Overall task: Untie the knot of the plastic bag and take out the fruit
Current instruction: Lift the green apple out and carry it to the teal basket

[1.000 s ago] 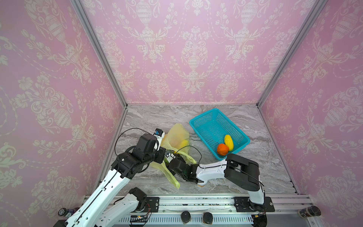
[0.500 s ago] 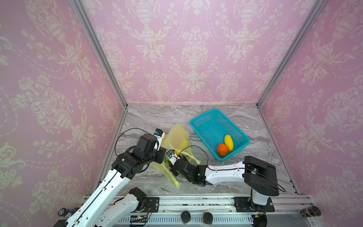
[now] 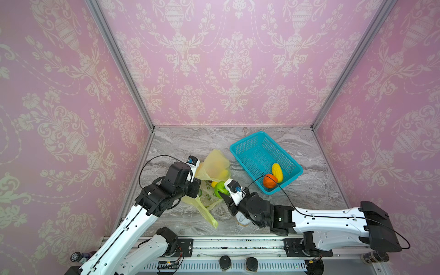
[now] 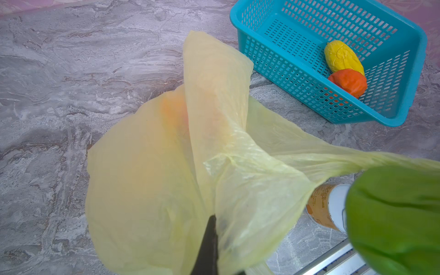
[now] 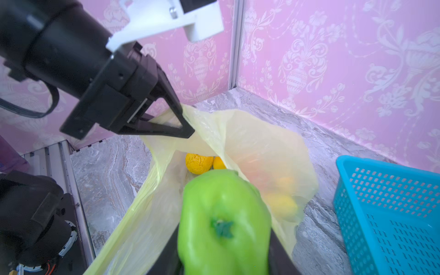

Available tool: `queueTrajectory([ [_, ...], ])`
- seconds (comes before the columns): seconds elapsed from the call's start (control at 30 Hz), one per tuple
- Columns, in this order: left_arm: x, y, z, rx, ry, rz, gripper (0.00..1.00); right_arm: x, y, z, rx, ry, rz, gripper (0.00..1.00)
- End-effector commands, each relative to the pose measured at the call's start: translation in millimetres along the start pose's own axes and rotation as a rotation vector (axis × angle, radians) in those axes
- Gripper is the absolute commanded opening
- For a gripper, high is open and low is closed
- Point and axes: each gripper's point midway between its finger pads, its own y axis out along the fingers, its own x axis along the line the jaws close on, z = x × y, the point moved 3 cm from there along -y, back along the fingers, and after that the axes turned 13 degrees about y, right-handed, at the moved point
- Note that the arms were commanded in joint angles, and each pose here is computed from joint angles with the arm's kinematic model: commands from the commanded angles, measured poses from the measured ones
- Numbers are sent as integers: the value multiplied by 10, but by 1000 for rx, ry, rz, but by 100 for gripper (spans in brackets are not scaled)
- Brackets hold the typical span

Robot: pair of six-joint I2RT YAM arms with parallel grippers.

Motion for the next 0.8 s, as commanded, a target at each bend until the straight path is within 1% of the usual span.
queueTrajectory([
  [0.0,26,1,36,6,-13,-9,0,-308,-200,-94,-52,1,133,16],
  [0.17,23,21,38,14,-12,-7,0,-836,-477,-243,-120,91,290,19],
  [0.37,24,19,38,13,-11,-8,0,-1581,-632,-130,-106,245,526,17],
  [0.5,22,20,38,13,-10,-6,0,-2046,-672,33,-19,347,715,16],
  [0.57,20,33,41,18,-11,-5,0,-2222,-641,128,43,395,778,17],
  [0.63,20,37,41,21,-11,-5,0,-2375,-568,260,122,433,817,17],
  [0.67,18,34,38,20,-11,-4,0,-2454,-521,329,149,480,841,17],
  [0.77,24,17,38,12,-12,-8,0,-2656,-389,563,268,533,894,16],
])
